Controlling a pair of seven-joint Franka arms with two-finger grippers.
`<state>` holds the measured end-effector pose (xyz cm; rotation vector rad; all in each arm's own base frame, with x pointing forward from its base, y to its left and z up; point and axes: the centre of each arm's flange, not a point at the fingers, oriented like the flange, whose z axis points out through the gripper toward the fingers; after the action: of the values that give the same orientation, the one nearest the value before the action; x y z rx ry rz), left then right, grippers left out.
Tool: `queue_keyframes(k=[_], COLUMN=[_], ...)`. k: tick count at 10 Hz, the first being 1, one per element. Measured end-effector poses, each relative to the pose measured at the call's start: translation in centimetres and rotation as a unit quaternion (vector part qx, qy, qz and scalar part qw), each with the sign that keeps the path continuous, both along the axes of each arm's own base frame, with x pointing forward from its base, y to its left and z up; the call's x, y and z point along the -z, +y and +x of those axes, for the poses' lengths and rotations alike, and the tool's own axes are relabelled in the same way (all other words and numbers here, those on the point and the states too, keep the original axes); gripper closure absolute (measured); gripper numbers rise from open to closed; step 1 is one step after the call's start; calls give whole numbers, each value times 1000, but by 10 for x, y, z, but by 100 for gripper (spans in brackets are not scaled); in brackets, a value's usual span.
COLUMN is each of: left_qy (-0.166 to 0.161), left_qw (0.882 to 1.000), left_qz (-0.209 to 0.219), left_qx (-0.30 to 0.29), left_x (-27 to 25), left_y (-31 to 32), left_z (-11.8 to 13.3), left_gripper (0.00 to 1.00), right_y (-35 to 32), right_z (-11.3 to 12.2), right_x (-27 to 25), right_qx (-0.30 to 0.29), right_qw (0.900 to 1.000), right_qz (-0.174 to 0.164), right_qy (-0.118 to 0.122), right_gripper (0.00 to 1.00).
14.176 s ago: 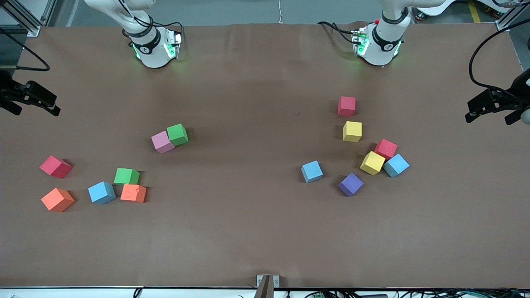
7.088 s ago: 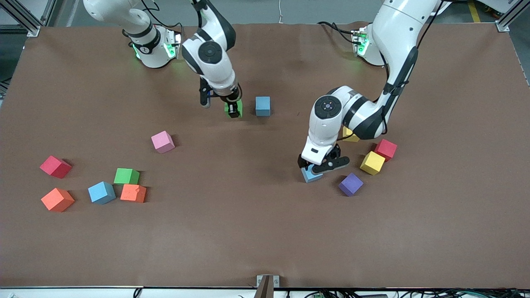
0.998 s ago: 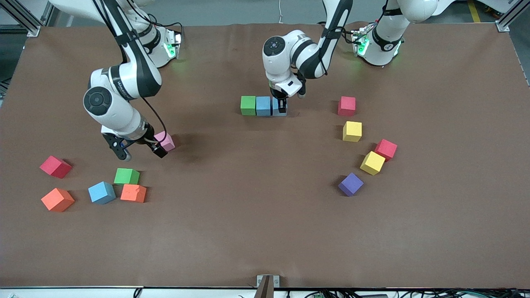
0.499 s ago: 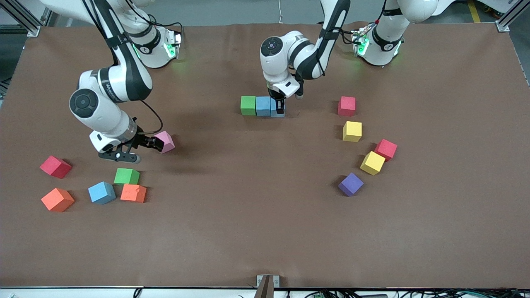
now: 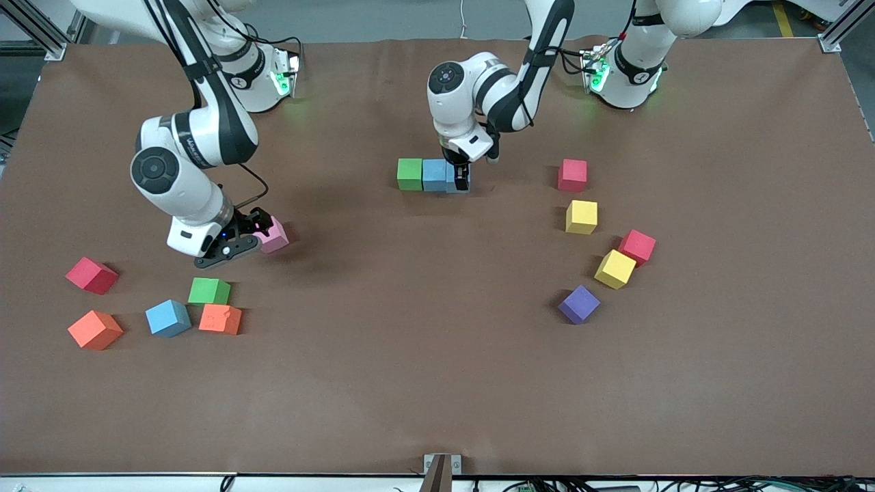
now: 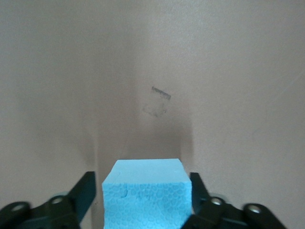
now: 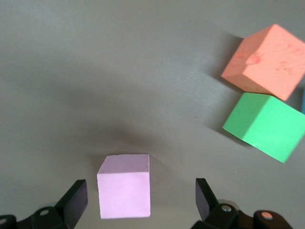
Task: Arrange 11 blocks into digit 3
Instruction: 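Lift the pink cube with the right gripper while the left gripper grasps purple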
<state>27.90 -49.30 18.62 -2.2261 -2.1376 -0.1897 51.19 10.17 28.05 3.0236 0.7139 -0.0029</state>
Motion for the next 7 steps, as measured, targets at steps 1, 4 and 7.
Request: queue_keyframes(k=[1,4,7], left_qy=[-1,4,-4], left_qw=[1000,1000,998], left_qz=[-4,9,25], left_qx=[0,16,64], left_x=[-5,-45,-111], left_y=[-4,-11,8], left_z=[1,4,28], left_gripper=[0,0,0], right_y=[-1,-6,12], right_z=[-13,-47,-58], right_x=[16,39,39], right_qx=[-4,-3,5], right_qw=[1000,1000,1000], right_qz=[3,6,7], right_qy=[-12,-15,-14], right_gripper=[0,0,0])
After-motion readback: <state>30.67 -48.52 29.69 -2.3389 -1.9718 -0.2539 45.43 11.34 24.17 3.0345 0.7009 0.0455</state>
